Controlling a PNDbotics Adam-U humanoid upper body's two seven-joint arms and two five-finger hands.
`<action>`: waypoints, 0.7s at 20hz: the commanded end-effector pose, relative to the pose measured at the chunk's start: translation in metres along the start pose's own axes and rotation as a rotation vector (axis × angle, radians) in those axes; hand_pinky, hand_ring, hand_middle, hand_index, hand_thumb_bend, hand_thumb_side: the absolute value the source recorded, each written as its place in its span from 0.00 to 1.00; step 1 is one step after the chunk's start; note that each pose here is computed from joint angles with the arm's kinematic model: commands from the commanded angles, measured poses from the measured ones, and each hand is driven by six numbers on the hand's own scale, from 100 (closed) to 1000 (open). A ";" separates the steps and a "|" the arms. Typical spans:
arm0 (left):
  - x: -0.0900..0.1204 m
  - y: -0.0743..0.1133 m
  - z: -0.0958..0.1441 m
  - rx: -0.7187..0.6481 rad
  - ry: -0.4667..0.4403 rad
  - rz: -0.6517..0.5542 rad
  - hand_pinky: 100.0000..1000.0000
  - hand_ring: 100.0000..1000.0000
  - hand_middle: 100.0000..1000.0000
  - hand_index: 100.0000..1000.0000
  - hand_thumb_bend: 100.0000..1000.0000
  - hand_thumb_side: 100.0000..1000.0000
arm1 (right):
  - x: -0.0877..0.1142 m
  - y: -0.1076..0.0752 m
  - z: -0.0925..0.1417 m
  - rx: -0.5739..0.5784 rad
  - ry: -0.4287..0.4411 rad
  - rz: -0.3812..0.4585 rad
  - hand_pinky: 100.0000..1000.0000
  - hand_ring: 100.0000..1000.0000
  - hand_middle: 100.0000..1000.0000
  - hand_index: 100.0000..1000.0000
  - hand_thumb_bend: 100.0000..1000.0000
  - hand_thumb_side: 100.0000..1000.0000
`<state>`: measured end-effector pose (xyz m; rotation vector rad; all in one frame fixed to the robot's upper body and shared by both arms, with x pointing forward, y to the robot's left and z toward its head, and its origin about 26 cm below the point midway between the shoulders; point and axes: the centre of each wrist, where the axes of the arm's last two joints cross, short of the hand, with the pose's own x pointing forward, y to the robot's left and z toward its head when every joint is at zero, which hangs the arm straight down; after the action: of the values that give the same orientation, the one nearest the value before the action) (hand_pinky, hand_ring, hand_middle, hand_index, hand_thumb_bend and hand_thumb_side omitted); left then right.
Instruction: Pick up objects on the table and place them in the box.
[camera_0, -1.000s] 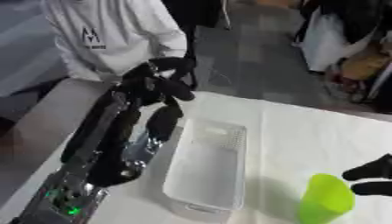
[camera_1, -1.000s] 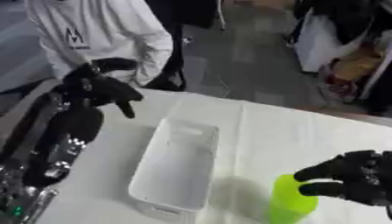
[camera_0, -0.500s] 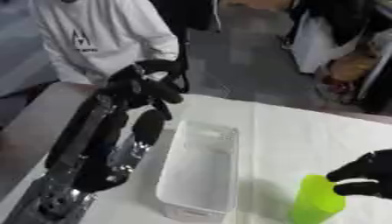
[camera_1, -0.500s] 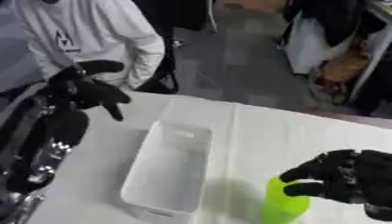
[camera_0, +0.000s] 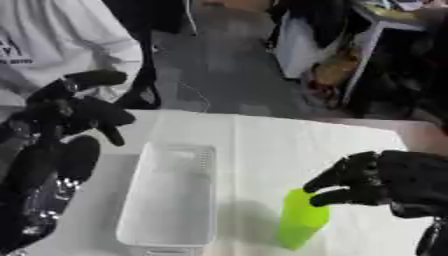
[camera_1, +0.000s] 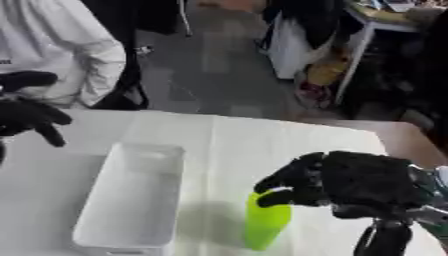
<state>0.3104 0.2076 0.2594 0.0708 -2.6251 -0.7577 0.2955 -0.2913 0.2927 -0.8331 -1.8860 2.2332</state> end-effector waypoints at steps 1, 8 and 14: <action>0.004 0.003 -0.002 -0.014 -0.019 -0.017 0.41 0.57 0.83 0.64 0.17 0.73 | -0.001 -0.011 0.002 0.005 0.011 0.043 0.76 0.82 0.87 0.94 0.79 1.00; 0.005 0.002 -0.003 -0.022 -0.021 -0.017 0.41 0.57 0.83 0.64 0.17 0.73 | 0.000 -0.014 -0.005 0.029 0.028 0.044 0.77 0.83 0.87 0.94 0.78 1.00; 0.006 0.002 -0.006 -0.024 -0.031 -0.010 0.41 0.57 0.83 0.64 0.17 0.73 | 0.003 -0.013 -0.016 0.099 0.048 0.054 0.87 0.88 0.88 0.94 0.79 0.97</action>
<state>0.3103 0.2061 0.2588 0.0625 -2.6198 -0.7765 0.2988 -0.2740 0.2962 -0.8825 -1.7671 2.2752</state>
